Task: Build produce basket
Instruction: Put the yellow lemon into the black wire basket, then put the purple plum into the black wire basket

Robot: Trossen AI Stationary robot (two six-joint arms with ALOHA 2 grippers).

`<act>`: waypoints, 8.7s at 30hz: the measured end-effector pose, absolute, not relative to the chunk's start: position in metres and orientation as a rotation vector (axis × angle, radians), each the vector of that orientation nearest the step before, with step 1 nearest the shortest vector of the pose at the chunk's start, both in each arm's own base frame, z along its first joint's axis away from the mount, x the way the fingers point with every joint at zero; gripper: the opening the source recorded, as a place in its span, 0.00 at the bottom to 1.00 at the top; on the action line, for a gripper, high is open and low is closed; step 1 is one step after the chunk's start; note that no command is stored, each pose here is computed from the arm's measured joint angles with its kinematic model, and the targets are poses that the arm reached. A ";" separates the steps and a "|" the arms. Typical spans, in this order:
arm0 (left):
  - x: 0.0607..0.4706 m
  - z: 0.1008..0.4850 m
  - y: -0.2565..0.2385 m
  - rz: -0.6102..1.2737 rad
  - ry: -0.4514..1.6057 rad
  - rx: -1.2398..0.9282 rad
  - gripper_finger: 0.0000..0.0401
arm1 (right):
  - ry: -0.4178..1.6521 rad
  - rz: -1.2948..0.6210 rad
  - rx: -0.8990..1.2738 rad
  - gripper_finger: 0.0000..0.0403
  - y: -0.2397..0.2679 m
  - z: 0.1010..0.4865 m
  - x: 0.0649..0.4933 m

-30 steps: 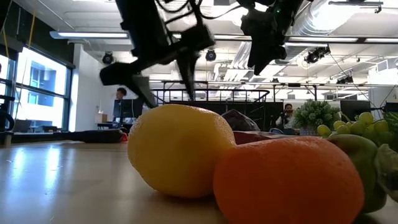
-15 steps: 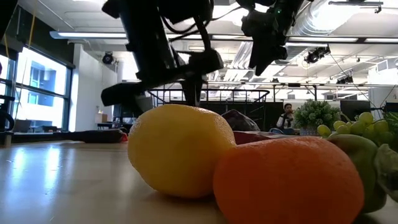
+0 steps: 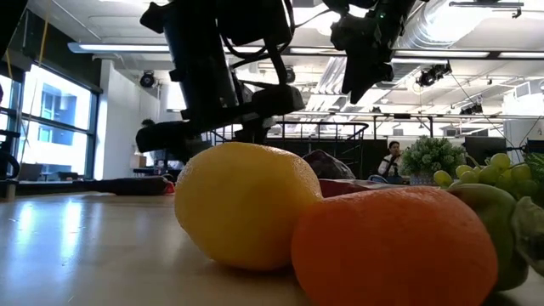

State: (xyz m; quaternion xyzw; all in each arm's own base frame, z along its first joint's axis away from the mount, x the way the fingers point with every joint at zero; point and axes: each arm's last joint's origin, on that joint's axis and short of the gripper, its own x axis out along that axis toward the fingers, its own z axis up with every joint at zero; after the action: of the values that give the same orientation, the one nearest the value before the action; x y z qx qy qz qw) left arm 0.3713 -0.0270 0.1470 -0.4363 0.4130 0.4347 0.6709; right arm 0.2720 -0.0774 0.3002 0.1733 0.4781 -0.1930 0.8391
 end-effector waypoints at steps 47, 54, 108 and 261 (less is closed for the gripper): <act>0.291 0.297 0.124 0.655 0.804 -0.258 0.48 | 0.948 -0.573 0.660 0.59 -0.077 0.300 0.272; 0.282 0.295 0.140 0.544 0.840 -0.281 0.54 | 0.935 -0.600 0.708 0.59 -0.072 0.300 0.273; 0.216 0.363 0.063 0.482 0.694 -0.474 0.69 | 0.901 -0.298 0.411 0.59 0.029 0.306 0.290; 0.215 0.356 0.037 0.486 0.782 -0.525 0.69 | 0.931 0.071 0.101 0.96 0.095 0.167 0.410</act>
State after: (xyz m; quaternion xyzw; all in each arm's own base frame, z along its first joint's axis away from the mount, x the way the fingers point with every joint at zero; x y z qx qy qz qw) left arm 0.2147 0.0370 0.3564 -0.2503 0.3730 0.2317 0.8629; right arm 0.4104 0.0947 0.1669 0.0488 0.4488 0.0340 0.8917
